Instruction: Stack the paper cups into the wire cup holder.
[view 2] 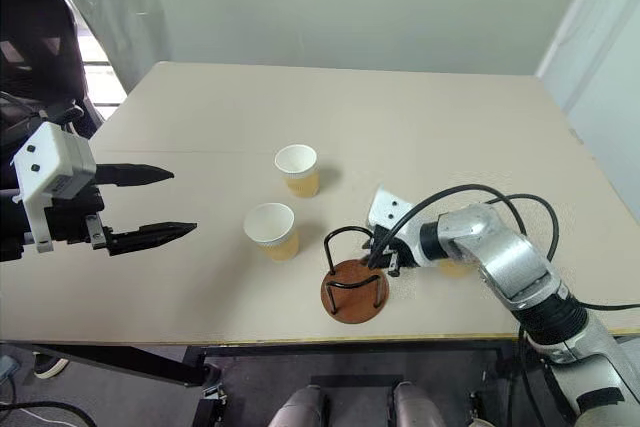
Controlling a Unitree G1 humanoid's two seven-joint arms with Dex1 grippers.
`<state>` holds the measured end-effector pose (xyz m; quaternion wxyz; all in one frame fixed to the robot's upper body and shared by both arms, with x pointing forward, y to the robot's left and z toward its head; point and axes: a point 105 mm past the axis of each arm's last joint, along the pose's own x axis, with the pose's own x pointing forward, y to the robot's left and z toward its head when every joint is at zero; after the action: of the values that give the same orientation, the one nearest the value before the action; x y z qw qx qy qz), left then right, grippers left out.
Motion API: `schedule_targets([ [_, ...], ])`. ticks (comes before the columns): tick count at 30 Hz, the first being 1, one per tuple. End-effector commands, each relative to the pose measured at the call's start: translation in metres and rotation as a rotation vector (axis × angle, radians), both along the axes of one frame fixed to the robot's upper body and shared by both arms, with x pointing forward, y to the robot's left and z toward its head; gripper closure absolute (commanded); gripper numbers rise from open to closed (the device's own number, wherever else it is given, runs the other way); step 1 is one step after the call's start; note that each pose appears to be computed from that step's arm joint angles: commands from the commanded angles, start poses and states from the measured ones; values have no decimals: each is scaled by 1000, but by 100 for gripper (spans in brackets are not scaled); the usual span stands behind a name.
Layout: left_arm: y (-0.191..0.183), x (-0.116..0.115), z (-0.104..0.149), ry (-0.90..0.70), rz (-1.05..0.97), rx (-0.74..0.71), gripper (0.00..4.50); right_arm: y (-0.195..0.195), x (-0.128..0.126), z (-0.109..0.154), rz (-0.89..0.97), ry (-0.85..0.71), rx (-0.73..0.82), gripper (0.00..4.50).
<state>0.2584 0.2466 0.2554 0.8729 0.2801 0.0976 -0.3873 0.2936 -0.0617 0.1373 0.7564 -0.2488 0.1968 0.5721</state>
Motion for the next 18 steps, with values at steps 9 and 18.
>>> schedule_targets([
  [9,-3,2,11,-45,-26,17,0,-30,1,52,96,-188,-87,65],
  [18,-9,15,7,-49,-81,-4,0,-87,0,136,92,-419,-200,65],
])
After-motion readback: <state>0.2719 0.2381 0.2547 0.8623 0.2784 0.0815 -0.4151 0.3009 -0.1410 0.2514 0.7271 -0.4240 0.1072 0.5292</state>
